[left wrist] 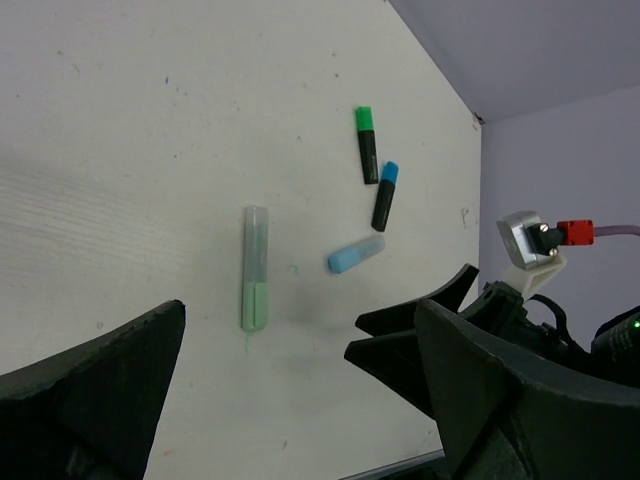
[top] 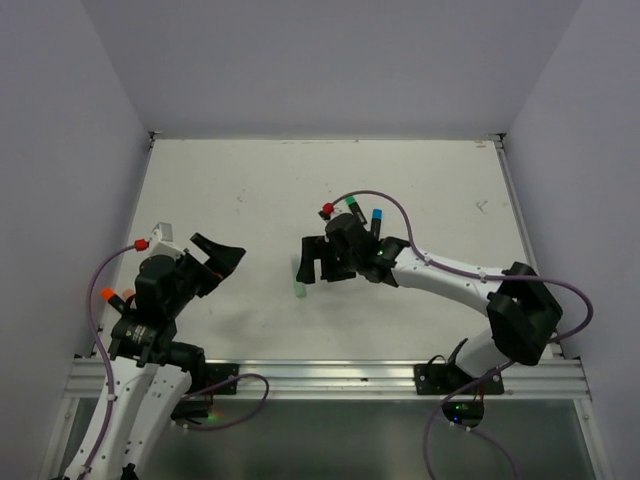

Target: Open the pen caps

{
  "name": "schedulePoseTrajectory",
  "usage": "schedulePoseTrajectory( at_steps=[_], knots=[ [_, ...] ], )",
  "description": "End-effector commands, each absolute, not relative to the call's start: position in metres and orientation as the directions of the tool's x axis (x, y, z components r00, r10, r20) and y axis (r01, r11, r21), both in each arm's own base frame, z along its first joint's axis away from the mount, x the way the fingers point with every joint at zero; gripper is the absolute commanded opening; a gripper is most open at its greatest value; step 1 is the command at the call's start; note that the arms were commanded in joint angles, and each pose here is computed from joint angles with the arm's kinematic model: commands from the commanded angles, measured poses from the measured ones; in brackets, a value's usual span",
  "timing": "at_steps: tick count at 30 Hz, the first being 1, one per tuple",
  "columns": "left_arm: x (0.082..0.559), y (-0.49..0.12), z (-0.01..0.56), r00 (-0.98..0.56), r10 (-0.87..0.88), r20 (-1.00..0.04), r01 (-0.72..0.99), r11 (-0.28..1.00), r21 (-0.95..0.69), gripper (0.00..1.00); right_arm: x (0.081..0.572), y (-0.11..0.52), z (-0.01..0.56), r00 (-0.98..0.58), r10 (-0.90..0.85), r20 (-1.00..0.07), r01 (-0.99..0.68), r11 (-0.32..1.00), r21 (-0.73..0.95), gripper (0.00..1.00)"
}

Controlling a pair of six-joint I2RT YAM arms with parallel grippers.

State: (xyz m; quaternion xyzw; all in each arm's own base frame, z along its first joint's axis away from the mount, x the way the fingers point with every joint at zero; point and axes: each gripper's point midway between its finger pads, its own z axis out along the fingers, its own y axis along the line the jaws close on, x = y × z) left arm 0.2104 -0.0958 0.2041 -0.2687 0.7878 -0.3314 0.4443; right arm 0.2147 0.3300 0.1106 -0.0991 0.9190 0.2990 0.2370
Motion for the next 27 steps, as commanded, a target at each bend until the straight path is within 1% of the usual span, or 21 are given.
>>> schedulePoseTrajectory(
  at_steps=[1, 3, 4, 5, 7, 8, 9, 13, 14, 20, 26, 27],
  knots=[
    [0.206, -0.089, 0.201, -0.463, -0.71, -0.531, -0.161, 0.656, -0.737, 1.0, 0.244, 0.349, 0.131, -0.814, -0.031, -0.581, -0.358, 0.813, 0.459, 0.84],
    [0.204, -0.092, 0.201, -0.473, -0.708, -0.524, -0.157, 0.654, -0.74, 1.0, 0.254, 0.356, 0.137, -0.801, -0.03, -0.598, -0.355, 0.827, 0.435, 0.82],
    [0.204, -0.092, 0.203, -0.475, -0.706, -0.525, -0.152, 0.653, -0.742, 1.0, 0.258, 0.358, 0.121, -0.814, -0.051, -0.579, -0.341, 0.849, 0.404, 0.81],
    [0.203, -0.093, 0.204, -0.476, -0.706, -0.525, -0.151, 0.653, -0.742, 1.0, 0.264, 0.36, 0.124, -0.804, -0.065, -0.59, -0.341, 0.864, 0.369, 0.81],
    [0.202, -0.091, 0.208, -0.466, -0.709, -0.529, -0.149, 0.652, -0.743, 1.0, 0.27, 0.361, 0.1, -0.816, -0.108, -0.567, -0.327, 0.897, 0.299, 0.8],
    [0.201, -0.09, 0.208, -0.464, -0.711, -0.529, -0.151, 0.651, -0.744, 1.0, 0.275, 0.36, 0.098, -0.816, -0.125, -0.565, -0.319, 0.912, 0.259, 0.79],
    [0.2, -0.088, 0.209, -0.456, -0.714, -0.531, -0.158, 0.652, -0.742, 1.0, 0.278, 0.359, 0.094, -0.814, -0.135, -0.564, -0.316, 0.919, 0.236, 0.77],
    [0.197, -0.083, 0.219, -0.422, -0.719, -0.553, -0.139, 0.654, -0.744, 1.0, 0.287, 0.359, 0.075, -0.807, -0.168, -0.567, -0.311, 0.936, 0.165, 0.76],
    [0.196, -0.083, 0.219, -0.419, -0.716, -0.559, -0.136, 0.658, -0.741, 1.0, 0.288, 0.357, 0.069, -0.814, -0.181, -0.552, -0.305, 0.942, 0.141, 0.76],
    [0.196, -0.082, 0.211, -0.431, -0.71, -0.557, -0.156, 0.666, -0.729, 0.99, 0.287, 0.367, 0.05, -0.82, -0.23, -0.525, -0.329, 0.939, 0.102, 0.74],
    [0.198, -0.083, 0.211, -0.436, -0.709, -0.554, -0.157, 0.667, -0.729, 0.96, 0.286, 0.375, 0.038, -0.818, -0.257, -0.515, -0.341, 0.937, 0.074, 0.73],
    [0.198, -0.083, 0.212, -0.435, -0.71, -0.554, -0.157, 0.665, -0.73, 0.96, 0.286, 0.376, 0.036, -0.82, -0.262, -0.509, -0.343, 0.937, 0.07, 0.7]
  ],
)
